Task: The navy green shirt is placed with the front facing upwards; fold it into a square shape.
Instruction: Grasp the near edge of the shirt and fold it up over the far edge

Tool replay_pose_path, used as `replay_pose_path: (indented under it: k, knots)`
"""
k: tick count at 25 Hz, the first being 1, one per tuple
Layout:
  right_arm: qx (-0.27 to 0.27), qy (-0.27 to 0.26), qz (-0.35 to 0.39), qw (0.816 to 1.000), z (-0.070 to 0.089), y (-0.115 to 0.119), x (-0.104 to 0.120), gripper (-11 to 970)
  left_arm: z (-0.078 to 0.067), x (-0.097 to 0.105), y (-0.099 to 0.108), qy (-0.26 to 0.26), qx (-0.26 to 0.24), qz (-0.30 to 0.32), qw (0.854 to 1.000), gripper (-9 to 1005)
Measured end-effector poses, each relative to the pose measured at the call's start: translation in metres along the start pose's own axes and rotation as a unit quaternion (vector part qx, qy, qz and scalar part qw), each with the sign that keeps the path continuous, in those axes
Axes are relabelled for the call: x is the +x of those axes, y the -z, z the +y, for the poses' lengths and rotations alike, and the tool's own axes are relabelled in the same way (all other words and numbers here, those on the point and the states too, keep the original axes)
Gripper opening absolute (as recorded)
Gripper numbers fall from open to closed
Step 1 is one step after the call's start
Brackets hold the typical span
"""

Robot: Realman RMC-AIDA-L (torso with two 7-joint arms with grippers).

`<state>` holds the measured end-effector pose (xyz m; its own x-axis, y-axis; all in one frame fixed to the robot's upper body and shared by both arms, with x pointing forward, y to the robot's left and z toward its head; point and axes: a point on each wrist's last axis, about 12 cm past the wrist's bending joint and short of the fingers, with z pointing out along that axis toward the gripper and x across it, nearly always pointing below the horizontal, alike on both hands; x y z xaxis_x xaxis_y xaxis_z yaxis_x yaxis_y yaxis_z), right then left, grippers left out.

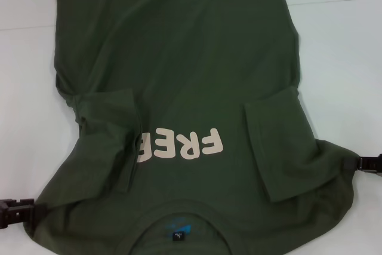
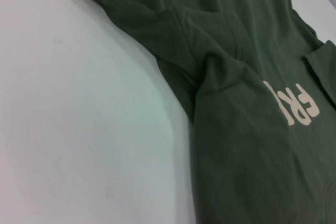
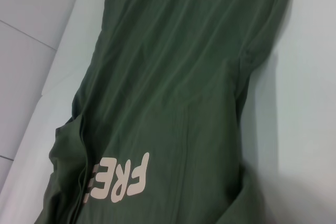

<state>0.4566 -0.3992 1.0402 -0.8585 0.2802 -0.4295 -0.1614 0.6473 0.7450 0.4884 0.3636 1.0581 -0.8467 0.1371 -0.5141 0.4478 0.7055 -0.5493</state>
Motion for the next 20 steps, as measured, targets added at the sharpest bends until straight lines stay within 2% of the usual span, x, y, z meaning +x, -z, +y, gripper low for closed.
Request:
replay_pose_path:
  k: [6,9,15,20]
  knots:
    - [0.001,0.000,0.000,1.000,-0.0003,0.0003,0.0005,13,-0.0010,-0.0020,-0.0021,-0.007,0.002,0.008,1.000,414]
    - [0.001,0.000,0.000,1.000,-0.0004,0.0004,0.0007,13,-0.0010,-0.0023,-0.0022,-0.007,0.002,0.008,1.000,206]
    - [0.001,0.000,0.000,1.000,-0.0004,0.0004,0.0006,12,-0.0010,-0.0029,-0.0023,-0.007,0.002,0.008,1.000,28]
    - [0.001,0.000,0.000,1.000,-0.0003,0.0003,0.0005,12,-0.0005,-0.0024,-0.0013,-0.006,0.000,0.006,1.000,28]
